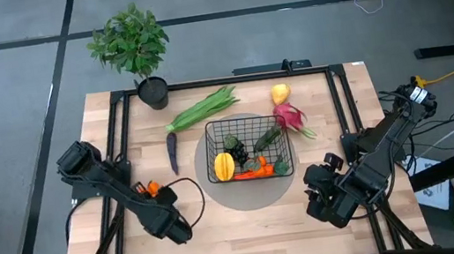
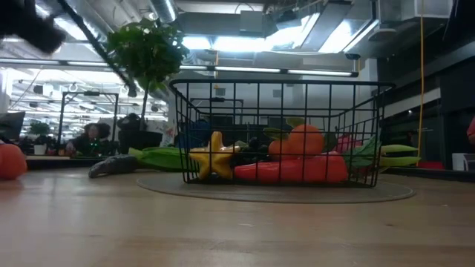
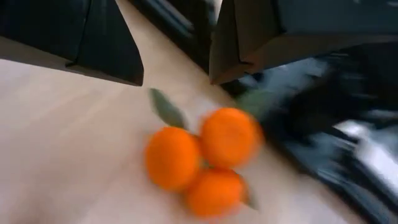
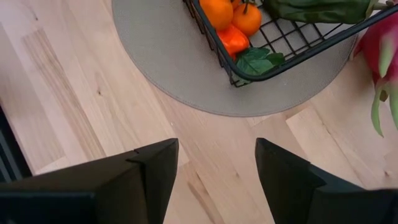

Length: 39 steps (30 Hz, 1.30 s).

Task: Build produce basket
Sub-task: Put the orange tangerines into the black wire basket

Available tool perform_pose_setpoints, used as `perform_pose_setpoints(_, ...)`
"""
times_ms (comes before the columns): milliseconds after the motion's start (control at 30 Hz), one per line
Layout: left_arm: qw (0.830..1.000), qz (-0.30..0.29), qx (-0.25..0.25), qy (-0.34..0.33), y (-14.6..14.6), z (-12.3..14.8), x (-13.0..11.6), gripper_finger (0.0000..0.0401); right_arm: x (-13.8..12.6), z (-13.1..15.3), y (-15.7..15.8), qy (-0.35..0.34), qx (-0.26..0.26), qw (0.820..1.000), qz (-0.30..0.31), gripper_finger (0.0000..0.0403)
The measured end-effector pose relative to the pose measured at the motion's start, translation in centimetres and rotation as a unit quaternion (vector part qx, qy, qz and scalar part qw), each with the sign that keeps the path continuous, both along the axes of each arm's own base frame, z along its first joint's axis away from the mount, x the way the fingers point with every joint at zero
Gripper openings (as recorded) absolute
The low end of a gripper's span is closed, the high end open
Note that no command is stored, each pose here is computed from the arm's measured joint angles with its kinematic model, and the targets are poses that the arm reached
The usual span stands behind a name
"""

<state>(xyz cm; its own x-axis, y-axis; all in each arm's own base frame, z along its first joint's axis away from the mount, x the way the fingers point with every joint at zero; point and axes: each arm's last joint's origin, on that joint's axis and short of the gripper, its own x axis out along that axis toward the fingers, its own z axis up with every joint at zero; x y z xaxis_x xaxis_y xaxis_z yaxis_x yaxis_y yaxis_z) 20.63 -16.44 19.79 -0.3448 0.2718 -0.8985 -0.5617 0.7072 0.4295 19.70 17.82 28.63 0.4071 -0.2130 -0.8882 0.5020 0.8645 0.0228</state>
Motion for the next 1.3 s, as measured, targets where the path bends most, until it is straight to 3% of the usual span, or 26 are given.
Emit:
perform_pose_setpoints(200,0.993,0.048,-0.08,0.066,1.2,-3.6,-1.1,0.0173,0.0,0.0,0.0,0.0,-0.001,1.0,0.001,0.0204)
perform_pose_setpoints(333,0.993,0.048,-0.054,0.092,2.0,-4.5,-2.1,0.0173,0.0,0.0,0.0,-0.001,-0.002,1.0,0.002,0.0204)
perform_pose_setpoints(700,0.994,-0.099,0.029,0.047,3.6,-4.6,-1.2,0.0173,0.0,0.0,0.0,-0.005,-0.007,1.0,0.001,0.0204)
perform_pose_setpoints(833,0.976,-0.199,0.086,0.006,3.6,-3.8,-0.1,0.0173,0.1,0.1,-0.1,-0.013,-0.016,1.0,-0.001,0.0204)
perform_pose_setpoints(967,0.959,-0.246,0.133,-0.036,3.5,-2.6,1.3,0.0173,0.1,0.1,-0.1,-0.014,-0.017,1.0,0.0,0.0204)
perform_pose_setpoints(1167,0.959,-0.257,0.107,-0.042,2.6,-0.8,2.1,0.0173,0.1,0.0,-0.1,-0.014,-0.017,1.0,0.0,0.0204)
perform_pose_setpoints(1300,0.967,-0.247,0.053,-0.019,1.8,-1.1,1.5,0.0173,0.1,0.1,-0.1,-0.014,-0.017,1.0,0.0,0.0204)
